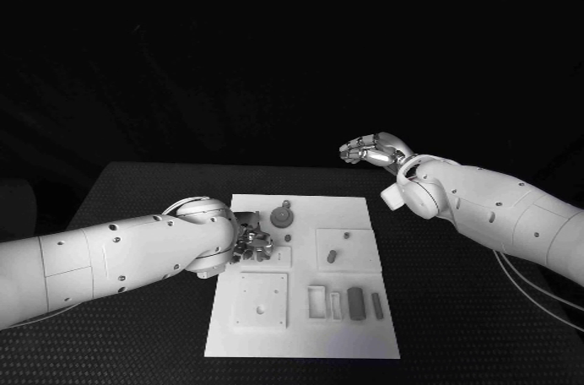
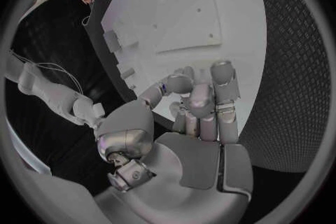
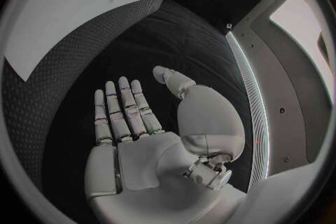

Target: Assemble the parts on the task board

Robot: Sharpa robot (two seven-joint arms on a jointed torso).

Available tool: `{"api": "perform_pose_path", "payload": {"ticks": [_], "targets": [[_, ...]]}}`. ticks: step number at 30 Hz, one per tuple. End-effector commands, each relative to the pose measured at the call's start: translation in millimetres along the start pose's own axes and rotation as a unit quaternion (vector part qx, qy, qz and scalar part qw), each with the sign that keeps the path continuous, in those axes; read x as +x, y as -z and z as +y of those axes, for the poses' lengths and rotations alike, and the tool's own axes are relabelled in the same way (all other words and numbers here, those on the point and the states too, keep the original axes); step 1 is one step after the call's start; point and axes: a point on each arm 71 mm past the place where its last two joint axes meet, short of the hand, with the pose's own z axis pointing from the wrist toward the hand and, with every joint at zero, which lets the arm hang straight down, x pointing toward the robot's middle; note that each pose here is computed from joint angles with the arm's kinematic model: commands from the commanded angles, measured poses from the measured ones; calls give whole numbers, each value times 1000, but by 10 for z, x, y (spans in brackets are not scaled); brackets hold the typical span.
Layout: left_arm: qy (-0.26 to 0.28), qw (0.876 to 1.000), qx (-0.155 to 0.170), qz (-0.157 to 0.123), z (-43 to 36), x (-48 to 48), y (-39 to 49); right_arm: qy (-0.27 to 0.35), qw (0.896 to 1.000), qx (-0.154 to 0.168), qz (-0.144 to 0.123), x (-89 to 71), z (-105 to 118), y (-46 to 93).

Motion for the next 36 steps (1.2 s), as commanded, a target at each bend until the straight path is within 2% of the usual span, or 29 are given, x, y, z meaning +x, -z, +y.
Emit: {"api": "perform_pose_path", "payload": {"ticks": [1, 9, 17, 27, 36], "targets": [[-6, 1000, -7, 21, 8, 60, -10, 1, 1000, -5, 10, 23, 5, -1], [-6, 1000, -8, 19, 14, 53, -15, 1, 1000, -4, 11, 24, -4, 1], [-15, 1000, -7, 17, -19, 53, -23, 1, 1000, -4, 13, 32, -4, 0], [-18, 1000, -11, 17, -7, 41, -41, 0, 1000, -4, 13, 32, -6, 2], [-26, 999, -16, 28, -12, 46, -61, 0, 1000, -5, 15, 46, 1, -3]]}}
